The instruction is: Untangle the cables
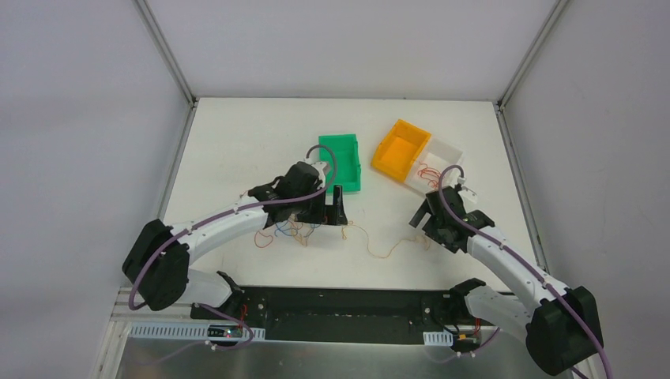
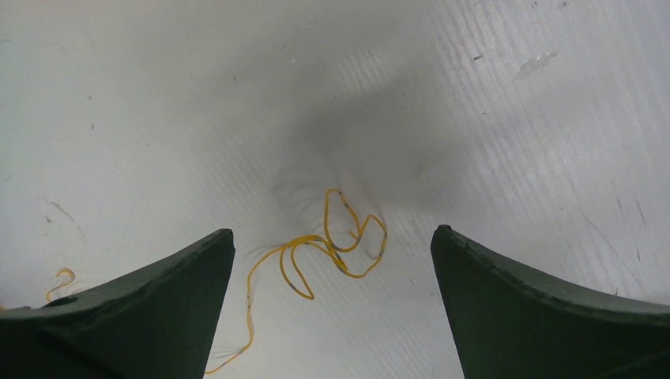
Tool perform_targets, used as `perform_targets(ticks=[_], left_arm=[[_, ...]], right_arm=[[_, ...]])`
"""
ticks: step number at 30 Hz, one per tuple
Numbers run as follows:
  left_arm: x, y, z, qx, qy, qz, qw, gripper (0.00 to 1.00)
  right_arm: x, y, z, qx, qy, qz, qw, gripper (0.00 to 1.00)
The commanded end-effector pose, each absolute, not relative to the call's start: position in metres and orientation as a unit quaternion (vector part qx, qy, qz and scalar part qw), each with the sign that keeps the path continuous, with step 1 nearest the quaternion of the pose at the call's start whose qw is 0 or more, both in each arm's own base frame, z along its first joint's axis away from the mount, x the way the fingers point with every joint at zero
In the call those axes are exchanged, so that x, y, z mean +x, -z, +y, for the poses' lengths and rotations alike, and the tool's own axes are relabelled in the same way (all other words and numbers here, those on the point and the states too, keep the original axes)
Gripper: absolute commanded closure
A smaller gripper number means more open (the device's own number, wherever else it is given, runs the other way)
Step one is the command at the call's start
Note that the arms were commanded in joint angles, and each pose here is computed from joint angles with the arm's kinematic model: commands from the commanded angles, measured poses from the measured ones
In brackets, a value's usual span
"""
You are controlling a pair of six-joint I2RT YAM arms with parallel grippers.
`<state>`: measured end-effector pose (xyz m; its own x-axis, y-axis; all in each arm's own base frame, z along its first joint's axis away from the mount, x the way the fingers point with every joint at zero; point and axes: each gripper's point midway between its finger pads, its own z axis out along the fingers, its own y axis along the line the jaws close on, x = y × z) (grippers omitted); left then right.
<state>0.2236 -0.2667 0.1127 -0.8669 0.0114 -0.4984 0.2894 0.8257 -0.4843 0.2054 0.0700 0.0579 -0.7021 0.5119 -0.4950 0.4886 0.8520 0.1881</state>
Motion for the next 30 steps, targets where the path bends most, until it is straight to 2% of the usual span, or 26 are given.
perform_targets(ticks=[1, 13, 18, 19, 22, 26, 28, 30], left_arm=[[0.23, -0.126, -0.299, 0.082, 0.33, 0.905, 0.255, 0.03], [0.237, -0.103, -0.32, 0.063, 0.335, 0.911, 0.234, 0.04], [0.237, -0.098, -0.331, 0.07, 0.337, 0.913, 0.219, 0.1], [0.236, -0.097, -0.334, 0.071, 0.337, 0.913, 0.216, 0.11], [0.231, -0.087, -0.341, 0.075, 0.331, 0.919, 0.203, 0.14], [0.227, -0.072, -0.348, 0.063, 0.323, 0.926, 0.183, 0.18], [0.227, -0.069, -0.353, 0.061, 0.321, 0.928, 0.177, 0.27], [0.226, -0.066, -0.357, 0.062, 0.318, 0.93, 0.174, 0.39]], right_arm=[[0.208, -0.053, 0.081, 0.279, -0.049, 0.921, 0.266, 0.01], [0.209, -0.041, 0.125, 0.209, -0.103, 0.944, 0.232, 0.01], [0.205, -0.04, 0.126, 0.198, -0.087, 0.949, 0.228, 0.02], [0.204, -0.041, 0.125, 0.197, -0.083, 0.949, 0.23, 0.08], [0.203, -0.043, 0.126, 0.19, -0.086, 0.949, 0.238, 0.38], [0.205, -0.043, 0.126, 0.189, -0.081, 0.949, 0.239, 0.55], [0.205, -0.043, 0.127, 0.186, -0.079, 0.95, 0.238, 0.72], [0.206, -0.044, 0.128, 0.181, -0.079, 0.951, 0.239, 0.81]])
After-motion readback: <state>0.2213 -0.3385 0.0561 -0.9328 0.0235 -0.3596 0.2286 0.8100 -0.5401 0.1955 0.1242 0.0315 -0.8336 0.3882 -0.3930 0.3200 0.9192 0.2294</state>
